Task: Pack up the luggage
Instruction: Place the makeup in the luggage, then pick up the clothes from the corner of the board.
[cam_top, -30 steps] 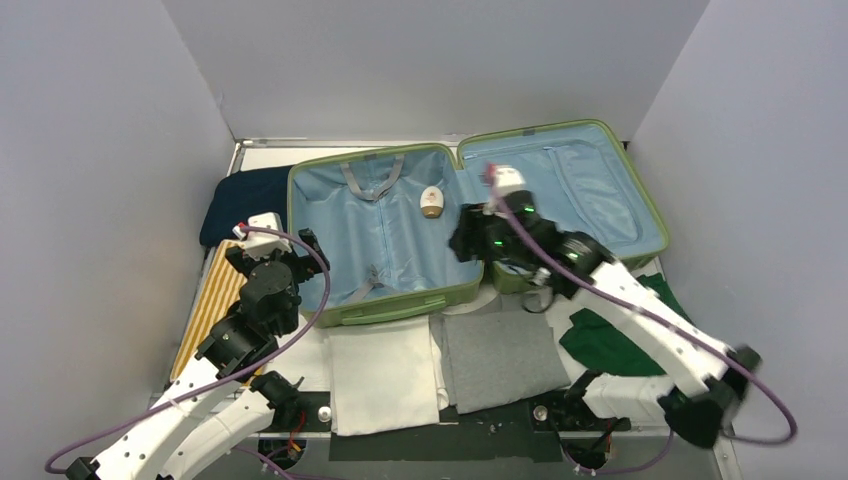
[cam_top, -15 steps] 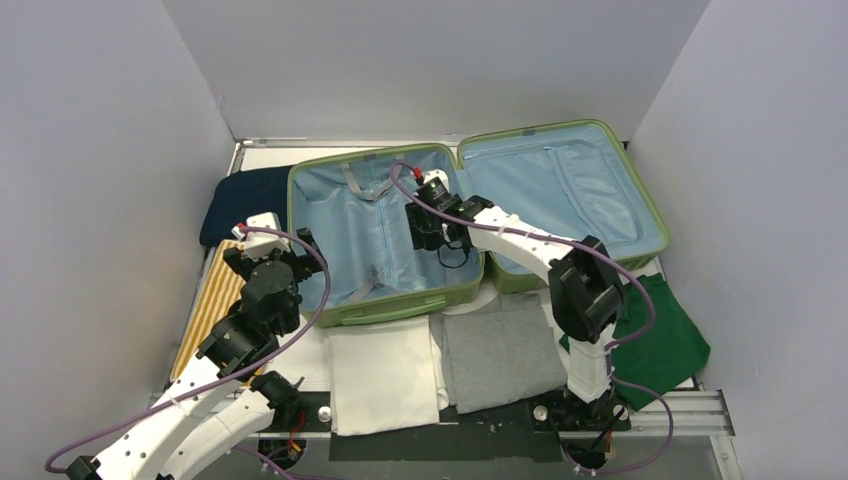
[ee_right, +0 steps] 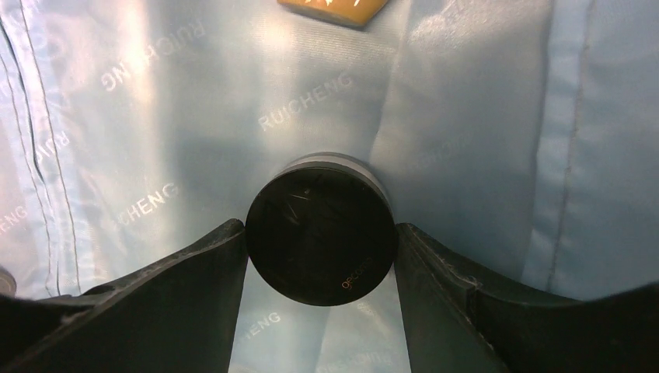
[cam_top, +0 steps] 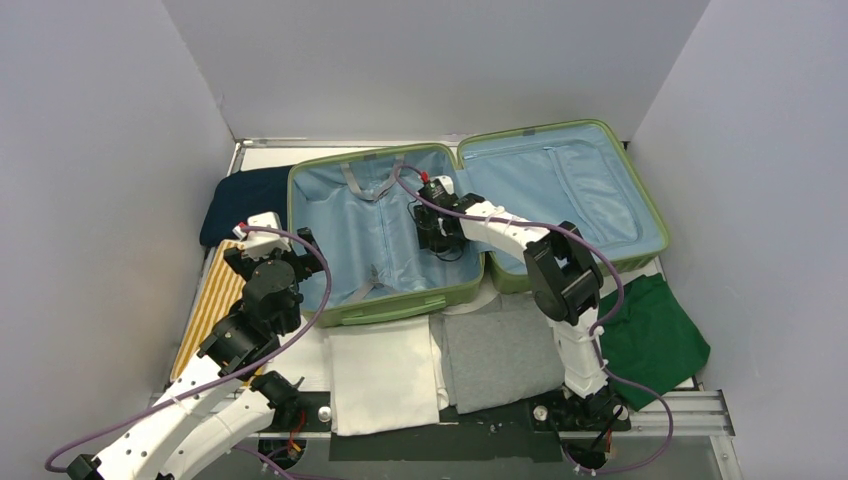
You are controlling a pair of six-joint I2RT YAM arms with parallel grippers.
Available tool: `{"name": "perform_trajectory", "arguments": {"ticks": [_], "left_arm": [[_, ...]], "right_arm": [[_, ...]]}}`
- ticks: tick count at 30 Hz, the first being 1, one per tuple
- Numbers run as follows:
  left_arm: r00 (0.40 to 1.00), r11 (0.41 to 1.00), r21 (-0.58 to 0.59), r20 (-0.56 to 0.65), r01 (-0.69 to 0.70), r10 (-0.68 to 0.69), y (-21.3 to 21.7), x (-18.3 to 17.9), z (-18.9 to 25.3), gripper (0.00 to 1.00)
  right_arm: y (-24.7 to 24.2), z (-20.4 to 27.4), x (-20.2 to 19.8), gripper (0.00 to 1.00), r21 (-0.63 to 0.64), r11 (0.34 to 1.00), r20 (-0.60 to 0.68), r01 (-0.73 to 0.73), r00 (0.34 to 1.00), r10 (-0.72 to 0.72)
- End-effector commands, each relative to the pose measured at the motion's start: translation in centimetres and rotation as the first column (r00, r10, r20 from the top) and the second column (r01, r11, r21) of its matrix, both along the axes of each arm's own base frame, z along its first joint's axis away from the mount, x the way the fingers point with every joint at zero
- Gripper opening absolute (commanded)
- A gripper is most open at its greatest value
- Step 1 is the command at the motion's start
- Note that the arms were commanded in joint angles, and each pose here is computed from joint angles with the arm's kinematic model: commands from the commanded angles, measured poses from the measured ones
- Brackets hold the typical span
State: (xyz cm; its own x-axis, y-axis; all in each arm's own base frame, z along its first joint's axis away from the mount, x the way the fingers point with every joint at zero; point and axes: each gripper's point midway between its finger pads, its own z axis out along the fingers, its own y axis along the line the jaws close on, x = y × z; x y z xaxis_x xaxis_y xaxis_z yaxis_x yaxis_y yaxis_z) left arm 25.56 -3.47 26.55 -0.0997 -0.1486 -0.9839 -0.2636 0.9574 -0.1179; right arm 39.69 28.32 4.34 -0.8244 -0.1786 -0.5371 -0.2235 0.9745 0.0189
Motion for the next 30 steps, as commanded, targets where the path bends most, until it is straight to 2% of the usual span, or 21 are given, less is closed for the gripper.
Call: {"name": "perform_trajectory", "arguments": {"ticks": [1,4,5,8,10,16,20,22,25,28,30], "left_arm": [[1.000,1.000,-0.006,0.021,-0.007,0.007,0.0,0.3,0.5,0.97],[1.000,1.000,-0.005,0.019,-0.006,0.006,-0.1,0.3,0.4,0.97],[1.000,1.000,-0.004,0.019,-0.006,0.006,0.0,0.3,0.5,0.97],[1.000,1.000,-0.003,0.017,-0.006,0.006,-0.1,0.3,0.4,0.97],[1.000,1.000,-0.001,0.017,-0.007,0.007,-0.1,0.4,0.4,0.97],[1.000,1.000,0.011,0.008,-0.011,0.011,0.0,0.4,0.2,0.97],[1.000,1.000,0.007,0.011,-0.007,0.007,0.0,0.3,0.3,0.97],[1.000,1.000,0.002,0.017,0.000,0.000,-0.1,0.3,0.4,0.97],[1.000,1.000,-0.004,0.023,0.017,-0.017,-0.3,0.2,0.5,0.97],[0.998,0.998,-0.004,0.029,0.055,-0.055,-0.8,0.3,0.6,0.97],[0.997,0.997,-0.003,0.031,0.074,-0.074,-1.1,0.3,0.5,0.97]], "right_arm": [[-0.2,1.8,2.2,0.22,0.007,0.999,0.070,0.051,0.996,-0.051],[-0.3,2.1,2.3,0.55,0.006,0.998,0.083,0.057,0.995,-0.057],[-0.4,2.4,2.3,0.63,0.007,0.998,0.089,0.061,0.994,-0.061],[-0.3,4.3,2.4,0.77,0.032,0.997,0.128,0.068,0.989,-0.072],[-0.1,6.4,2.3,0.83,0.061,0.996,0.161,0.068,0.984,-0.077],[-0.6,15.1,-0.8,0.88,0.122,0.992,0.301,0.030,0.951,-0.066],[-1.0,19.8,-6.3,0.87,0.118,0.988,0.437,-0.098,0.899,0.037],[-1.2,19.9,-10.1,0.86,0.122,0.975,0.470,-0.185,0.876,0.108],[-2.9,19.7,-14.8,0.85,0.213,0.946,0.469,-0.243,0.875,0.119],[-5.9,18.4,-18.6,0.84,0.316,0.924,0.416,-0.216,0.907,0.070],[-8.1,15.6,-20.5,0.84,0.334,0.932,0.341,-0.143,0.940,0.023]]}}
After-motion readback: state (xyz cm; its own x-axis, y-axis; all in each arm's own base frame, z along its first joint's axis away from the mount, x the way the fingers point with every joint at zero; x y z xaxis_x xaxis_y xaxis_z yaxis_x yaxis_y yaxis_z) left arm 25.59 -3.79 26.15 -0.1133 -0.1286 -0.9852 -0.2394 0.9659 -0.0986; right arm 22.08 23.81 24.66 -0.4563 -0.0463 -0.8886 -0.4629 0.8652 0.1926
